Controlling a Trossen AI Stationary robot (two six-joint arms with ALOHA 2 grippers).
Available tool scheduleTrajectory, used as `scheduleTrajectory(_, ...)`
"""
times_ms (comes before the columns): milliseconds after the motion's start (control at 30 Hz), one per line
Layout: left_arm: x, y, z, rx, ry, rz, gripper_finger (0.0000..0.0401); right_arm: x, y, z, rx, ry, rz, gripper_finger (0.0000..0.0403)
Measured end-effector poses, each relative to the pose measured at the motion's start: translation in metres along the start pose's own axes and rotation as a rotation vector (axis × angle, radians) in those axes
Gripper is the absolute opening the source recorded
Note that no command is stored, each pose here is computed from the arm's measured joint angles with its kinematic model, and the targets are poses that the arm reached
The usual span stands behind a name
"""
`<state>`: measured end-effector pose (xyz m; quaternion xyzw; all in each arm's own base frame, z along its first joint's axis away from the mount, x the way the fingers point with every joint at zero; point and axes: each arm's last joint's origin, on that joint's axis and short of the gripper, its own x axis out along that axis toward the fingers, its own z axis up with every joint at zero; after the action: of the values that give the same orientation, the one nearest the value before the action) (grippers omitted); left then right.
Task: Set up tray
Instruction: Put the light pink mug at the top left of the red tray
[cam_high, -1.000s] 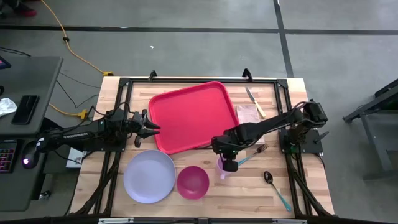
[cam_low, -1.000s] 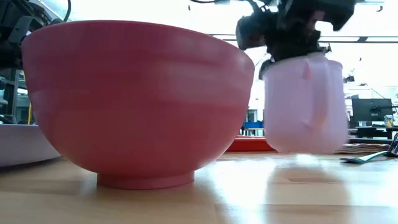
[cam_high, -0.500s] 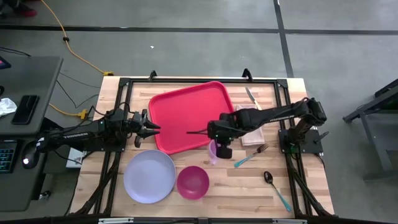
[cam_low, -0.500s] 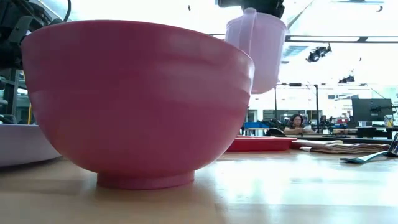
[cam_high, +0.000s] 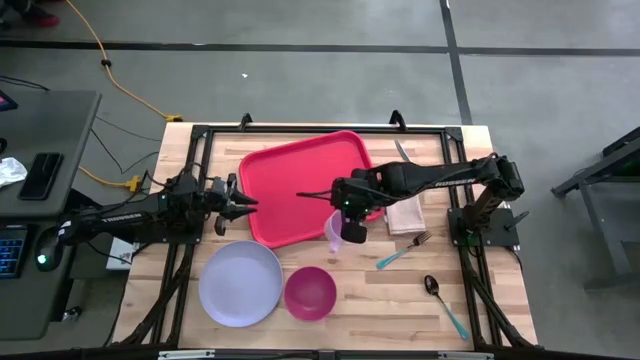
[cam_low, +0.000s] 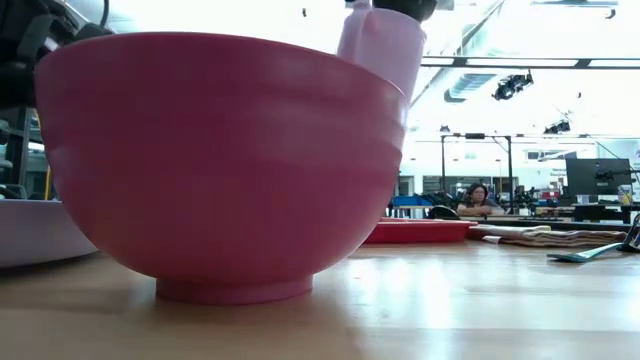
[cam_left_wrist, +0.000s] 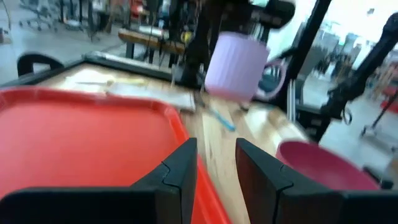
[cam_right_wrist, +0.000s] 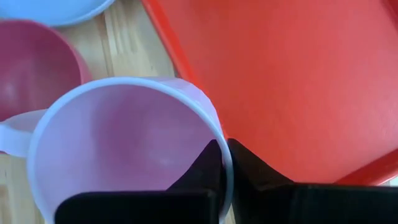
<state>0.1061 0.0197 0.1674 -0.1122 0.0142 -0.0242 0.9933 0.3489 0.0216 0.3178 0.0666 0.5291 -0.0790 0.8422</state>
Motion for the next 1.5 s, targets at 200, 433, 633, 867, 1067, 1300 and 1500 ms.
scheduleTrajectory(200,-0.001,-0.001,0.014,-0.008,-0.149,0.032,0.0140,0.001,-0.015,0.009,0.105,-0.043,0.022,0.0000)
scheduleTrajectory(433,-0.002,-0.002,0.020,0.007,-0.219,0.045,0.0140,0.001,-0.039,0.026,0.289,-0.172,0.042,0.0000)
scheduleTrajectory(633,-0.002,-0.002,0.020,0.006,-0.219,0.050,0.0140,-0.001,-0.062,0.039,0.451,-0.273,0.089,0.0000)
scheduleTrajectory(867,-0.002,-0.002,0.020,0.013,-0.220,0.055,0.0140,-0.002,-0.080,0.045,0.532,-0.332,0.090,0.0000)
scheduleTrajectory(1067,-0.002,-0.002,0.021,0.008,-0.230,0.057,0.0140,-0.003,-0.086,0.046,0.588,-0.339,0.105,0.0000)
scheduleTrajectory(1300,-0.002,-0.002,0.025,-0.034,-0.244,0.091,0.0140,0.012,-0.085,0.059,0.616,-0.397,0.159,0.0000)
scheduleTrajectory(1500,-0.001,-0.004,0.037,-0.057,-0.236,0.082,0.0140,0.048,-0.085,0.066,0.638,-0.339,0.252,0.0000)
